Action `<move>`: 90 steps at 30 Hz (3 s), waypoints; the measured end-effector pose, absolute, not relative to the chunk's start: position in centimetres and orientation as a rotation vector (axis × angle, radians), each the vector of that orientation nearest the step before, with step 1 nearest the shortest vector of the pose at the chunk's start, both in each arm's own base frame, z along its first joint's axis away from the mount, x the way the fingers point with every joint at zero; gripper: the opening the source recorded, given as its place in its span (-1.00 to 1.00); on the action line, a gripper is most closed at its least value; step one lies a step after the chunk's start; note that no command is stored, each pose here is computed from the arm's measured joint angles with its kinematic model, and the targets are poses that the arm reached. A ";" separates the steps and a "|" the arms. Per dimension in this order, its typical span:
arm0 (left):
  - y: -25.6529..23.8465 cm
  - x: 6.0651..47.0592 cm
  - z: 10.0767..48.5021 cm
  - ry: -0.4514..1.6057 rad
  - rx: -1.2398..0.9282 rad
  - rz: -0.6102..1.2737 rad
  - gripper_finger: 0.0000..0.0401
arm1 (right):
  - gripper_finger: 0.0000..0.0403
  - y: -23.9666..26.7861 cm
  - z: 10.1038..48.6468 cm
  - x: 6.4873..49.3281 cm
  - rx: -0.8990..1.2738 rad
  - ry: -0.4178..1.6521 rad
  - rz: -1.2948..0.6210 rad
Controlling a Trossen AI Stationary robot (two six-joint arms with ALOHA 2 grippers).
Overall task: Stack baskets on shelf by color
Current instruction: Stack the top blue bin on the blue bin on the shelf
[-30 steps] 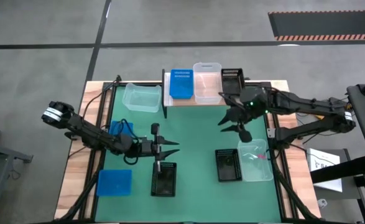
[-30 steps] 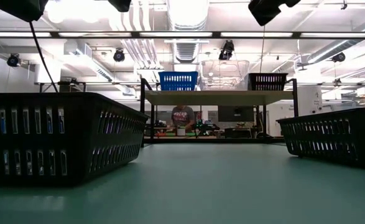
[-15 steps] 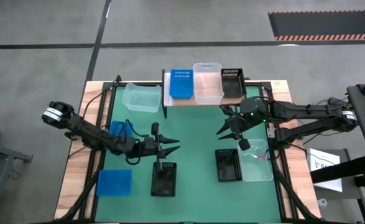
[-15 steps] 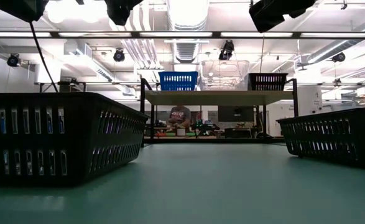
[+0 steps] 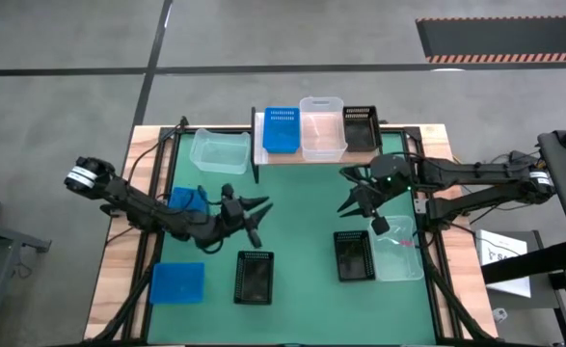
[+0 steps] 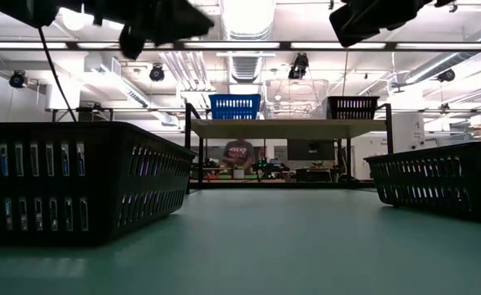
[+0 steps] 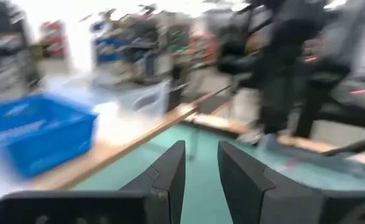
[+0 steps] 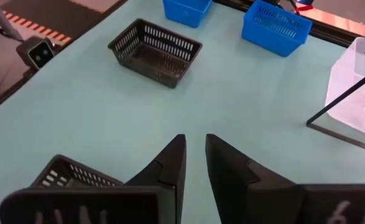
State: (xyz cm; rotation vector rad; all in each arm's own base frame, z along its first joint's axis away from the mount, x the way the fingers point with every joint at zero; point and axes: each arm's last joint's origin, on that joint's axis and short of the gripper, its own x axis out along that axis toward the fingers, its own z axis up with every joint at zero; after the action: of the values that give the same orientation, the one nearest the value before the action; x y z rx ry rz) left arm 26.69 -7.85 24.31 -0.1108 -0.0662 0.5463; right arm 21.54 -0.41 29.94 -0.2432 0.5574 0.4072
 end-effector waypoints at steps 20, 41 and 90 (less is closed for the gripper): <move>-4.3 20.3 18.9 0.650 -0.748 1.084 -0.71 | -0.73 -0.4 29.4 21.5 -0.298 0.563 0.429; -3.7 19.1 20.1 1.104 -0.708 1.306 -0.64 | -0.73 -0.4 29.4 21.6 -0.310 0.561 0.432; -7.2 23.9 19.3 1.278 -0.258 0.796 -1.00 | -0.72 -0.4 28.8 21.5 -0.263 0.583 0.423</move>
State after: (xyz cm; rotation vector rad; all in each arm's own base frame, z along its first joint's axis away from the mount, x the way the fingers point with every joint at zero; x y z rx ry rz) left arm 23.92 -7.20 19.30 -0.2577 1.2780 0.7956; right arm 21.54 -0.42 28.76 -0.2626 0.5826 0.4229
